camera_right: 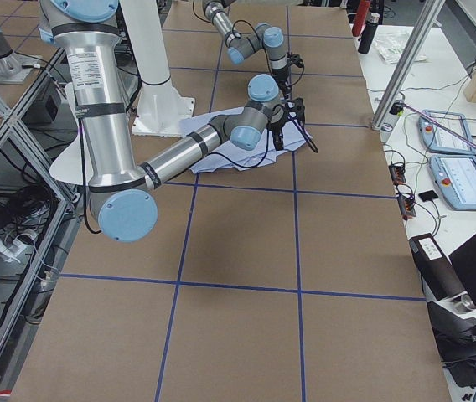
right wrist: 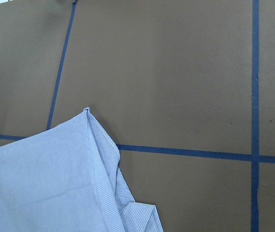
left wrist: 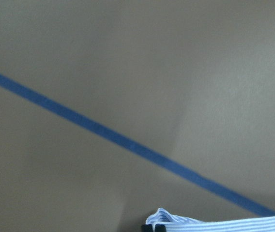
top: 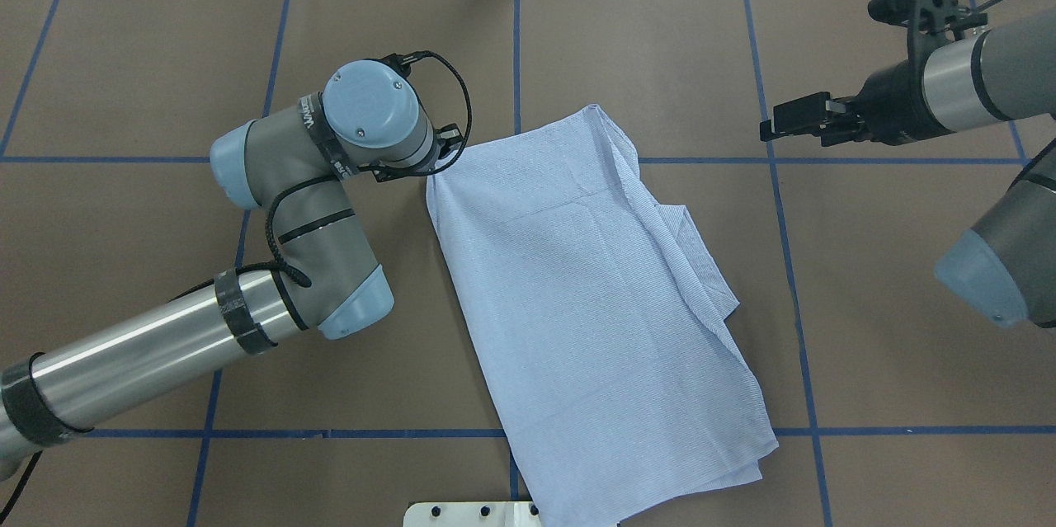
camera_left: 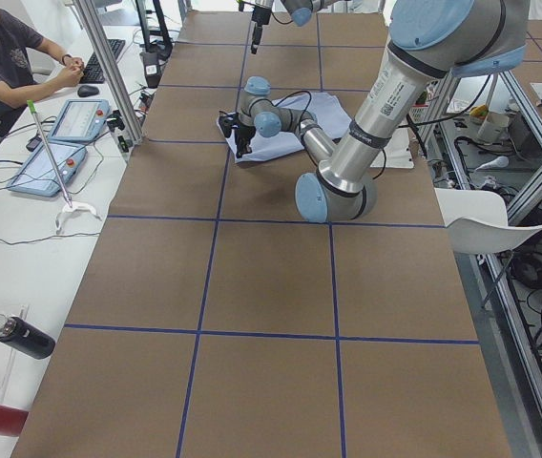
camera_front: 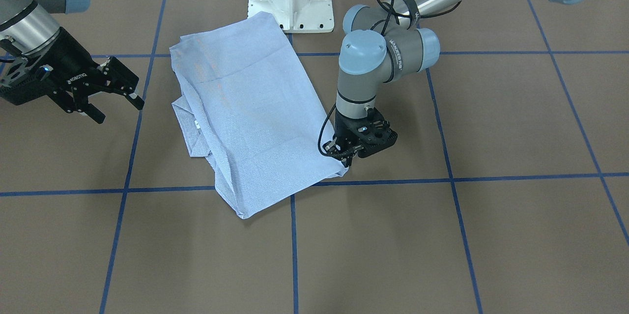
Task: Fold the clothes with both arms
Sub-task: 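Drag the shirt with the left gripper away from the robot, straightening it, then lower the right gripper onto the shirt's side edge while the left holds the far end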
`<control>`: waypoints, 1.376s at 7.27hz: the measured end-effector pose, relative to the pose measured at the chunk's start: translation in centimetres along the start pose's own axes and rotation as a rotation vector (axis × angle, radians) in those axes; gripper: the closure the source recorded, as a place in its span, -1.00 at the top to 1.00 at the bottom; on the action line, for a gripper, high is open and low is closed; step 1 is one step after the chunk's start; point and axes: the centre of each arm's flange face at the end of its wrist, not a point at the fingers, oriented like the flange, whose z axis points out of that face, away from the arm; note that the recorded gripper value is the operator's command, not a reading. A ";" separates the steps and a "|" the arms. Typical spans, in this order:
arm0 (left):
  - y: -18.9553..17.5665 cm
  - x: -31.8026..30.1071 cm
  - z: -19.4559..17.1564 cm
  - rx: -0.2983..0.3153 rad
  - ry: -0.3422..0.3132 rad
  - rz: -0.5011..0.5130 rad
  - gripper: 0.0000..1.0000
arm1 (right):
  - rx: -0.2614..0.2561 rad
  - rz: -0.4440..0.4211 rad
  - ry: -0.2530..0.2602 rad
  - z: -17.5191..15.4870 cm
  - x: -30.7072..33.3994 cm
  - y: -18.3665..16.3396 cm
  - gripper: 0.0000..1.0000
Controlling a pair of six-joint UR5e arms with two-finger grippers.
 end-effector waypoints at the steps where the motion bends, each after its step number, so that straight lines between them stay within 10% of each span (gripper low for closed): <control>1: -2.4 0.9 1.3 0.021 0.025 0.001 -1.00 | 0.000 0.002 -0.001 0.0 0.0 0.0 1.00; 8: -9.2 4.3 4.4 0.220 0.294 0.002 -1.00 | 0.005 0.012 0.000 -0.1 0.0 0.0 1.00; 9: -9.7 4.2 4.4 0.230 0.297 -0.001 -0.42 | 0.005 0.013 0.001 -0.1 0.1 0.1 1.00; 10: -10.0 4.0 4.5 0.235 0.297 -0.003 0.99 | 0.006 0.011 0.000 0.0 0.0 0.1 1.00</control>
